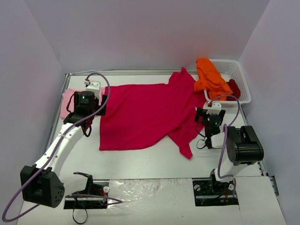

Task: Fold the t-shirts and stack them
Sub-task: Flatten out the tshirt

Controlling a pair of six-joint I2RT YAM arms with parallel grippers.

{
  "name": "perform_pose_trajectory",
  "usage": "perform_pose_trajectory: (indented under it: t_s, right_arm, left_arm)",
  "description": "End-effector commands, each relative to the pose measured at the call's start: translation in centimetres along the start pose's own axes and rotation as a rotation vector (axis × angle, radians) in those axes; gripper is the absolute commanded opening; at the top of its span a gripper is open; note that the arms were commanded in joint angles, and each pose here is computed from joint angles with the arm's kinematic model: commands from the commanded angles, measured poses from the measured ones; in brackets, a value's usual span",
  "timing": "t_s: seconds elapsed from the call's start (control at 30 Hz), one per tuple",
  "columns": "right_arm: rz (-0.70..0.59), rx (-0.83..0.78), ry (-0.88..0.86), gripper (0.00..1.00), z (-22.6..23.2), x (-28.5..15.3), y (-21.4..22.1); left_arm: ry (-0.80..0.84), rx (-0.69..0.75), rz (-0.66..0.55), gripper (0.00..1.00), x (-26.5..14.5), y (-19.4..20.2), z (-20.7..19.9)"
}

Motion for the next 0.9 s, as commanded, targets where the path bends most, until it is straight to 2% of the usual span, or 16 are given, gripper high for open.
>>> perform_pose_trajectory:
  t_s: [0.0,0.4,0.6,0.83,0.87]
  right_arm:
    - [-0.174,0.038,-0.015,1.00,0.5,0.8,-4.6]
    - [-0.178,0.042,0.008,1.00,0.4,0.7,-4.7]
    - [-0.177,0.041,0.007,1.00,0.4,0.8,-4.6]
    - [-0.169,0.046,-0.004,1.00,0.3,0.8,-4.6]
    - [-0.165,0.025,-0.049,1.00,1.0,0.8,-4.9]
  left_arm:
    - [-0.032,0.033,-0.069,0.94,-0.3,-1.1,0.9]
    - [-0.173,0.035,0.029,0.94,2.0,-0.2,4.0]
    - [-0.172,0.033,0.095,0.94,3.2,0.3,4.4]
    - [-0.146,0.033,0.092,0.94,3.0,-0.2,4.1]
    - [-0.144,0.037,0.094,0.94,3.0,-0.1,4.1]
Point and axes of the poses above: each gripper's point midway between its finger pads, its own x axis out along the fingers, its own z axis along the line the jaws close on, y = z × x, the point moved 2 cm from there along -x, back along the fingers, and after that the axes turned 6 degrees about x, right-handed, at the moved point
